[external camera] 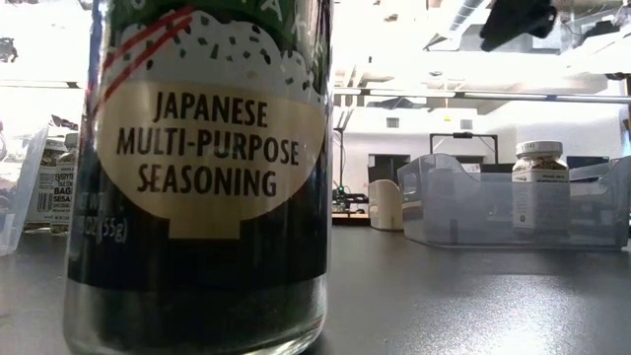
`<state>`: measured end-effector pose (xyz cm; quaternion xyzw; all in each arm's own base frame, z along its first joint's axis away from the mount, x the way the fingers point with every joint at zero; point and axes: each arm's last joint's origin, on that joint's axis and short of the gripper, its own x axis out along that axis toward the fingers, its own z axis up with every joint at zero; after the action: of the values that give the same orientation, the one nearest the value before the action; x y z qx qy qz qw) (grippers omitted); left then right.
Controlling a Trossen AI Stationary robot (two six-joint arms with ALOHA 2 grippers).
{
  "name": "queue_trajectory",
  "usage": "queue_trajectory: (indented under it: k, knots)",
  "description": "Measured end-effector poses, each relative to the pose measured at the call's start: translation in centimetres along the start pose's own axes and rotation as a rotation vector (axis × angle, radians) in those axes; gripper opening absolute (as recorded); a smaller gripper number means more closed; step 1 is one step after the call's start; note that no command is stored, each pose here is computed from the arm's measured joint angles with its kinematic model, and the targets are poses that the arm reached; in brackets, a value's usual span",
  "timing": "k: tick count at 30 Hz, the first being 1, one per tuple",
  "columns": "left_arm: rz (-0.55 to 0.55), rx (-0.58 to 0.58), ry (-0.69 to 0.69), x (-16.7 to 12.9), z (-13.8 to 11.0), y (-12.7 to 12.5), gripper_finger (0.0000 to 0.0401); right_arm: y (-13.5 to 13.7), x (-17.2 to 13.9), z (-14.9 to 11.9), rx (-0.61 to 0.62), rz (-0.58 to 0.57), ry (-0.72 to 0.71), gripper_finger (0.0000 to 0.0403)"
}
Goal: Sort spices by type
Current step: Put the center left white spice bottle in the black bin
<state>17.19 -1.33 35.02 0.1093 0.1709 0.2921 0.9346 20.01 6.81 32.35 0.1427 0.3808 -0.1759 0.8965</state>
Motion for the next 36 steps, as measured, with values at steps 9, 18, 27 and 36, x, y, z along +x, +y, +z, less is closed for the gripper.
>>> queue_trajectory:
  k: [9,18,27,36]
  knots:
    - [-0.017,-0.183,0.042,1.2,-0.3,-1.0,0.0289,-0.6,0.3,0.7,-0.078,-0.020,-0.017,0.0123]
    - [0.047,-0.152,0.077,2.8,-0.5,-1.4,0.0289,-1.2,0.6,1.1,-0.166,-0.041,-0.016,0.0123]
    - [0.055,-0.113,0.137,4.5,-1.3,-3.1,0.0298,-1.8,0.8,1.5,-0.246,-0.066,-0.016,0.0123]
    - [0.067,-0.127,0.182,6.1,-1.7,-4.6,0.0370,-1.9,0.5,1.5,-0.250,-0.061,-0.022,0.0123]
